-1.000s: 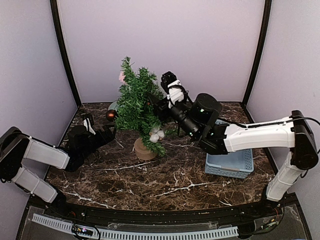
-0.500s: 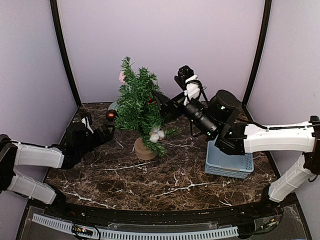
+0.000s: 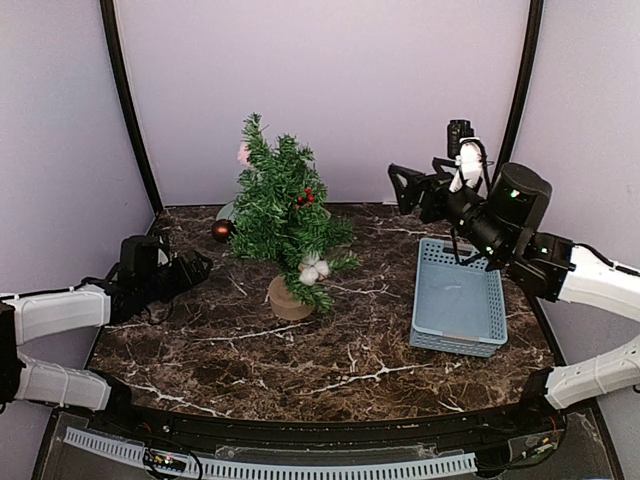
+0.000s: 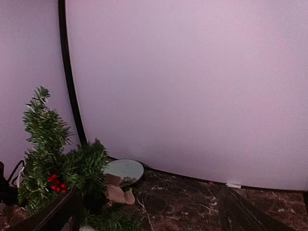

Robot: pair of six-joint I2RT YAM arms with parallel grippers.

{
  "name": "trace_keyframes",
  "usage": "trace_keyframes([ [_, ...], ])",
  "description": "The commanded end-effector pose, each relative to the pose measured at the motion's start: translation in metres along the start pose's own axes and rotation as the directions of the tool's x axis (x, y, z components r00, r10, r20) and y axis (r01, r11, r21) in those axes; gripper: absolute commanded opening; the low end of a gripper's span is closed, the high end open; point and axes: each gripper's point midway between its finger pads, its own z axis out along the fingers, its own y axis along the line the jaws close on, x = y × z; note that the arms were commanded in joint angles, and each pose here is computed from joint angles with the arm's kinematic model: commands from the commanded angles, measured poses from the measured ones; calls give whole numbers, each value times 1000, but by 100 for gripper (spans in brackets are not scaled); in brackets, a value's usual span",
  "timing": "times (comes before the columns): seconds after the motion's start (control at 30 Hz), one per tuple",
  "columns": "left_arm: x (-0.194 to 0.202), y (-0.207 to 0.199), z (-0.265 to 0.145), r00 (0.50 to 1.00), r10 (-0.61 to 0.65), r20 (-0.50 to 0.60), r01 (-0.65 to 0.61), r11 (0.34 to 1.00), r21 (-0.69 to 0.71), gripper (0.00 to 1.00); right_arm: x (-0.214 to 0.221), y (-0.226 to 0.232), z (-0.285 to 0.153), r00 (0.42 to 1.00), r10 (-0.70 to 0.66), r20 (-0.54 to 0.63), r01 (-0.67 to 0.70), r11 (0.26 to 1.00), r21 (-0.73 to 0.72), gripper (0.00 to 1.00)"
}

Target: Decorate the small christmas tree

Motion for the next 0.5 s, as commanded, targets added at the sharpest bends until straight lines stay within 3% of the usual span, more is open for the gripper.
trace_keyframes([
  [0.0, 0, 0, -13, 1000, -6, -30, 5, 1000, -16, 99, 63, -66, -23, 960, 121, -253, -65, 974, 217, 98],
  [0.17, -1, 2, -15, 1000, -12, -19, 12, 1000, -21, 99, 135, -128, -62, 858, 269, -438, -70, 905, 419, 95],
  [0.37, 1, 0, -11, 999, -16, -29, 16, 1000, -12, 99, 228, -158, -91, 663, 459, -592, -120, 845, 520, 87],
  [0.47, 1, -1, -11, 999, -21, -29, 21, 1000, -7, 99, 260, -168, -96, 605, 494, -624, -97, 824, 558, 83],
])
